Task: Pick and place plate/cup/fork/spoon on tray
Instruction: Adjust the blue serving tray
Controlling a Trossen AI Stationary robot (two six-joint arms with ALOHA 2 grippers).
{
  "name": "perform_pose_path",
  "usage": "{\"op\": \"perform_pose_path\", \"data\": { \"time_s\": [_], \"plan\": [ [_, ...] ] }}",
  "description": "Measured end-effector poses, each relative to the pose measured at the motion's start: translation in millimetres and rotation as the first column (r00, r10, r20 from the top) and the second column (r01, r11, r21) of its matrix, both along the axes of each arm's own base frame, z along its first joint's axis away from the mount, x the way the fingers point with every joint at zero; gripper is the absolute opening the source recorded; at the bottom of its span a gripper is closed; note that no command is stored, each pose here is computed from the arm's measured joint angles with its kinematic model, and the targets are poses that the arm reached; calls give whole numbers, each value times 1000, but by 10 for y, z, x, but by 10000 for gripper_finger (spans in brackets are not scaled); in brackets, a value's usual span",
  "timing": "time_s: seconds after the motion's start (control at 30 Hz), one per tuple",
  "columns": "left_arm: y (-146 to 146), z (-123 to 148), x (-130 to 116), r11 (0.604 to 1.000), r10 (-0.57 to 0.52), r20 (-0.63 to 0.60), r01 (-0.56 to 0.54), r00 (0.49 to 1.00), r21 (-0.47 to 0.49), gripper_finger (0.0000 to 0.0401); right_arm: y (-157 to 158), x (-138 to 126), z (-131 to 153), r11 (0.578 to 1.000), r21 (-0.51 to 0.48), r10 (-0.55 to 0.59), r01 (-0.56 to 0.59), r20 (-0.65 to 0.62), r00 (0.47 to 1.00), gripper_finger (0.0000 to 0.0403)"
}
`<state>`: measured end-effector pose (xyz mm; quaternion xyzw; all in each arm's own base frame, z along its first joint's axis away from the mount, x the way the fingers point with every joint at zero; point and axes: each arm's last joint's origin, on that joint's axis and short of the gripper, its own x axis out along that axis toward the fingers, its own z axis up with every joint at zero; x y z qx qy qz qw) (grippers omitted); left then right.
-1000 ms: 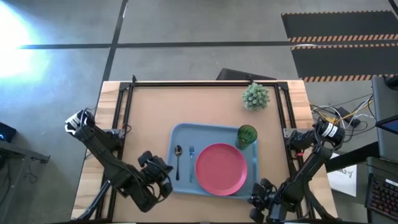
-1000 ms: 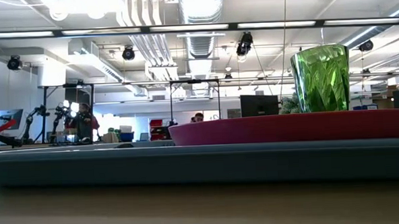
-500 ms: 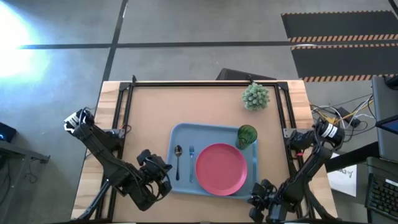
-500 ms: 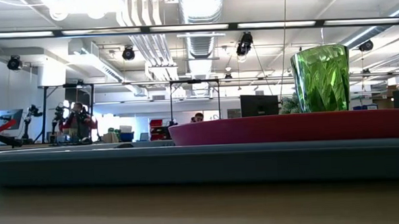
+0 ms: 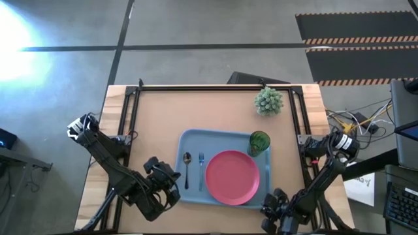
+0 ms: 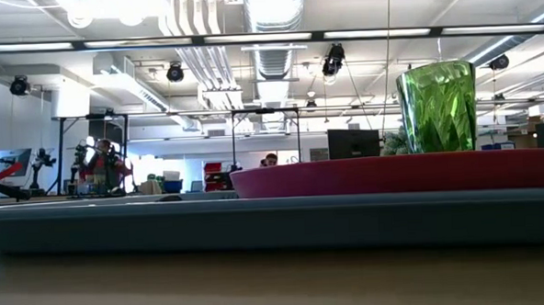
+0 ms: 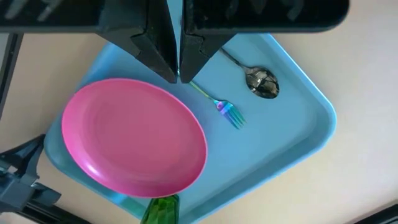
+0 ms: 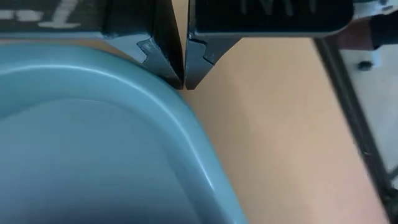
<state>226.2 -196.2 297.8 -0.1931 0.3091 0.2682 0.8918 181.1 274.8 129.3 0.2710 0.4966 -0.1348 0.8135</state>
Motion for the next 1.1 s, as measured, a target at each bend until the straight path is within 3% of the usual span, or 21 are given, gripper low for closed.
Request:
{"op": "perform_pose_path", "data": {
  "time_s": [0.37, 0.73, 1.1],
  "plan": [
    [-1, 0, 1, 1000, 1, 1, -1, 1000, -2, 0, -62, -37, -5, 998, -59, -1, -1, -36, 999, 8],
    [13, -1, 13, 1000, 6, -2, -6, 1000, -6, 0, -184, -107, 19, 981, -183, 43, -65, -118, 992, 8],
    [7, -3, 14, 1000, 0, -11, 0, 1000, -21, 0, -253, -153, 47, 965, -235, 74, -114, -173, 982, 8]
  ]
}}
